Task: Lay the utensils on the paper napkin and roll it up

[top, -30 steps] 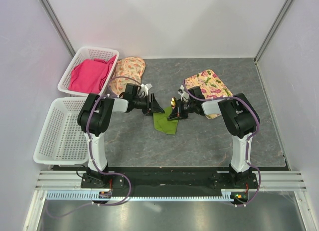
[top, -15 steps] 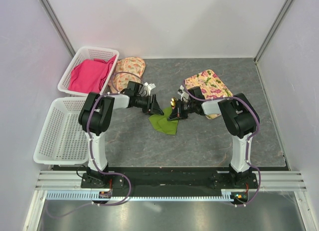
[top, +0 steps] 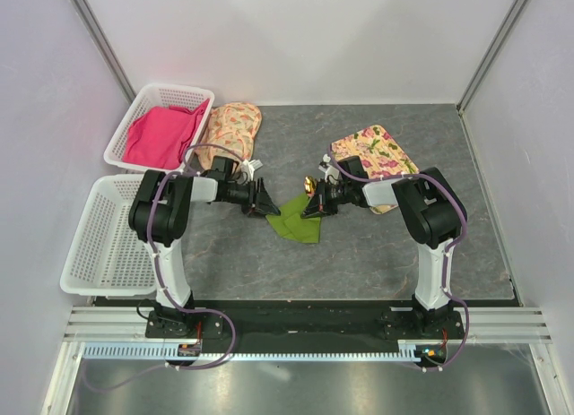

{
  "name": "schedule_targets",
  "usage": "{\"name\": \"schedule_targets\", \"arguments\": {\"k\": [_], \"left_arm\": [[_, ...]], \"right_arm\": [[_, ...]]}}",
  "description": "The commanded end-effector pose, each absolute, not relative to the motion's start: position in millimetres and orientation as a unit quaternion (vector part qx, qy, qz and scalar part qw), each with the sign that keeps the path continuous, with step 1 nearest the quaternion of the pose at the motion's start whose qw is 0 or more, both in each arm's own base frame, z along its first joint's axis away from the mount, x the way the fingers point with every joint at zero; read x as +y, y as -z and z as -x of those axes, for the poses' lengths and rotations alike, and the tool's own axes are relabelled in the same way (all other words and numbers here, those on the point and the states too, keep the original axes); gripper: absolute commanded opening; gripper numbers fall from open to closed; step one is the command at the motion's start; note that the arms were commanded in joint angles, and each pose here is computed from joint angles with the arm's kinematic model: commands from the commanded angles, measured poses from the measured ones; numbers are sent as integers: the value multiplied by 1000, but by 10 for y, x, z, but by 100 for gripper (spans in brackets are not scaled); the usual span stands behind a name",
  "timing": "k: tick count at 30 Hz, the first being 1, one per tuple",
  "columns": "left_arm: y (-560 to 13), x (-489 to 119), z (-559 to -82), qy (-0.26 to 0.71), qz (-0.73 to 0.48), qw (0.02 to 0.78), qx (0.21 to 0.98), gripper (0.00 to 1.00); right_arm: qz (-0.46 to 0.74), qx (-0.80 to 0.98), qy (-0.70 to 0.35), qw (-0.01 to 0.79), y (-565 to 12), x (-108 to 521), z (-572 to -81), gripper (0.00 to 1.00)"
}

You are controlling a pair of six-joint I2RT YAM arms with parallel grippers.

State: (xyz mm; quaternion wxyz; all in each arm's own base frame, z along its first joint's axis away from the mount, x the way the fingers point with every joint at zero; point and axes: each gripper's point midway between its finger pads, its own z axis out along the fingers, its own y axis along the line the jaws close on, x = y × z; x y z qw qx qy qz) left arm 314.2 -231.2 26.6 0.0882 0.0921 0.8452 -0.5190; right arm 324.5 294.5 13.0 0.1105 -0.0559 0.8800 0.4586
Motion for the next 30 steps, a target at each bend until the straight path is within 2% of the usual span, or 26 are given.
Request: {"name": "schedule_targets", "arguments": {"k": [1,7,10,11,14,18,23,30], "left_arm": [[-109,-2199,-3108,484,-72,89,867,53],[-132,-2220,-3077,491,-66,88,864,43],[-204,-2237,-3107,495,-65,97,861,28],[-263,-2247,-3113,497,-68,103,859,14],[-424,-2336,-3101,513,-77,109,848,2],[-727,-2533,-3082,545,-90,121,825,2],[-847,-2831,-3021,563,-87,110,815,2],[-573,-3157,-2956,546,-71,92,830,2]], "right_arm": [[48,912,-398,81,275,2750,-3034,0],[43,914,-396,80,286,2746,-3034,0],[38,915,-394,79,302,2737,-3037,0],[38,915,-394,79,303,2742,-3037,0],[36,915,-393,81,300,2747,-3049,0],[34,916,-390,83,303,2737,-3060,0],[29,918,-386,83,316,2722,-3054,0],[24,919,-385,84,311,2723,-3068,0]]}}
